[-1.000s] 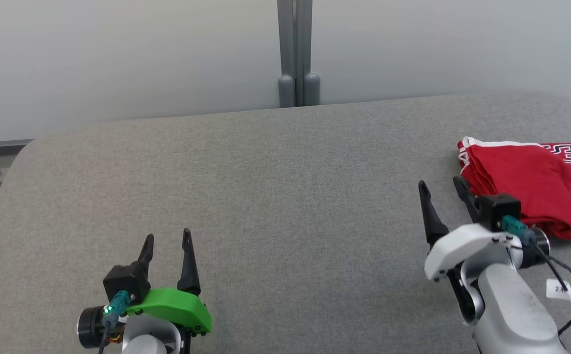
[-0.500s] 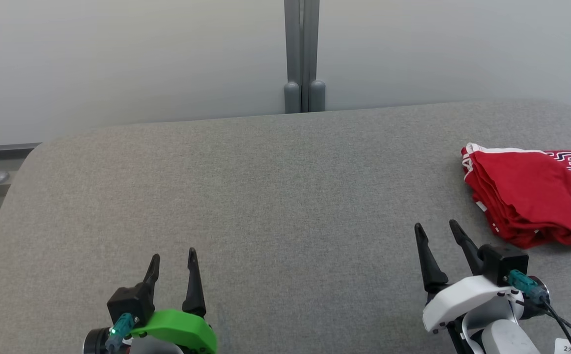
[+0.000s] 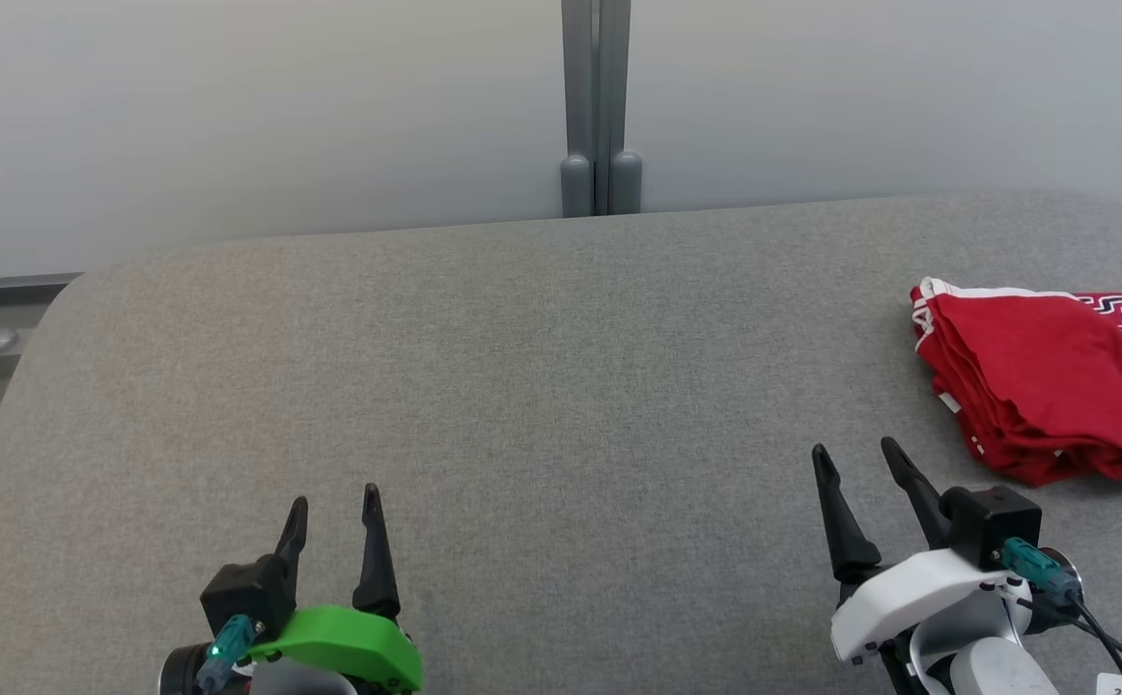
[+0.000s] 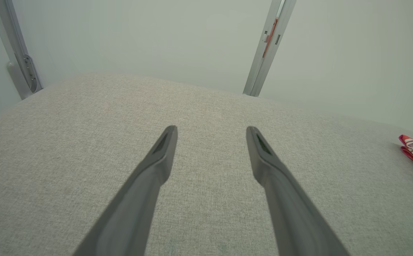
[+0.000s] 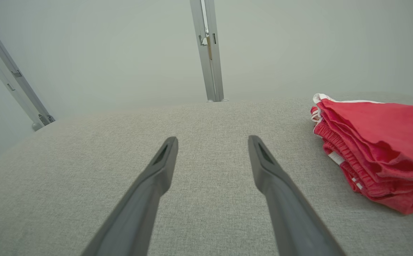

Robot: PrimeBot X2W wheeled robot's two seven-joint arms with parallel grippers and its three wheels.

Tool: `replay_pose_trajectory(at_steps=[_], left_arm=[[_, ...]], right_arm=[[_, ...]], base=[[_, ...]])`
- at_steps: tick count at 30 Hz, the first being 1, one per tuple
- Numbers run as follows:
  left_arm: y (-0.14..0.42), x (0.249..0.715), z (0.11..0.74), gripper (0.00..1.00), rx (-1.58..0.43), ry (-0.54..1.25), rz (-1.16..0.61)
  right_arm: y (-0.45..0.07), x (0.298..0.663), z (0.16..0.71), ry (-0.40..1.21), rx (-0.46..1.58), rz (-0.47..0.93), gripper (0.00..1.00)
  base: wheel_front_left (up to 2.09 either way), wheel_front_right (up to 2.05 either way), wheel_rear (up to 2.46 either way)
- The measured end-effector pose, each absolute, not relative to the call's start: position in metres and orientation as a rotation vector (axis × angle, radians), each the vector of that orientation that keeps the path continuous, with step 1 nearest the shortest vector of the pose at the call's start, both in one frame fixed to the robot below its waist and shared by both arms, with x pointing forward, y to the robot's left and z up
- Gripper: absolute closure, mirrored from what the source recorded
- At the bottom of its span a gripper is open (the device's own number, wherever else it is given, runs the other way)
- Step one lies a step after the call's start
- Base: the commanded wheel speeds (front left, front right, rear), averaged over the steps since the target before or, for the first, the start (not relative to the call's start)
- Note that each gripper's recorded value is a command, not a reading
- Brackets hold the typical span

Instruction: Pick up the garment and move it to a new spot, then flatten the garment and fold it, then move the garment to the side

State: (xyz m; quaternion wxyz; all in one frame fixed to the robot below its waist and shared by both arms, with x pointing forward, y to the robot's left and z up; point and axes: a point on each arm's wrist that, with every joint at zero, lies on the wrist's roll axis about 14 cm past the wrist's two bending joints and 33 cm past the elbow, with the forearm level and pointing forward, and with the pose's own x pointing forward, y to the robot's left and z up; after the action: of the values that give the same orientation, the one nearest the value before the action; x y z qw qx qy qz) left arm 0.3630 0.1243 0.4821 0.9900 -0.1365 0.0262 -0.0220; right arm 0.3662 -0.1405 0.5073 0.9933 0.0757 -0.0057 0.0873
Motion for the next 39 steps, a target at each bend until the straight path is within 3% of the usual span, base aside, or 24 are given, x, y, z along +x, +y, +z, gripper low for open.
replay_pose_trajectory(at_steps=[24, 25, 39], left_arm=[[0.126, 0.365, 0.483, 0.0, -0.276, 0.049, -0.045], [0.126, 0.365, 0.482, 1.0, -0.276, 0.051, -0.046], [0.137, 0.356, 0.453, 1.0, -0.425, 0.176, 0.01]], right_arm=[[-0.138, 0.368, 0.508, -0.01, 0.159, 0.181, 0.0], [-0.138, 0.368, 0.507, -0.009, 0.16, 0.181, 1.0], [-0.148, 0.36, 0.482, 0.083, 0.34, 0.126, 1.0]], base=[[0.0, 0.0, 0.0], [0.0, 0.0, 0.0], [0.0, 0.0, 0.0]])
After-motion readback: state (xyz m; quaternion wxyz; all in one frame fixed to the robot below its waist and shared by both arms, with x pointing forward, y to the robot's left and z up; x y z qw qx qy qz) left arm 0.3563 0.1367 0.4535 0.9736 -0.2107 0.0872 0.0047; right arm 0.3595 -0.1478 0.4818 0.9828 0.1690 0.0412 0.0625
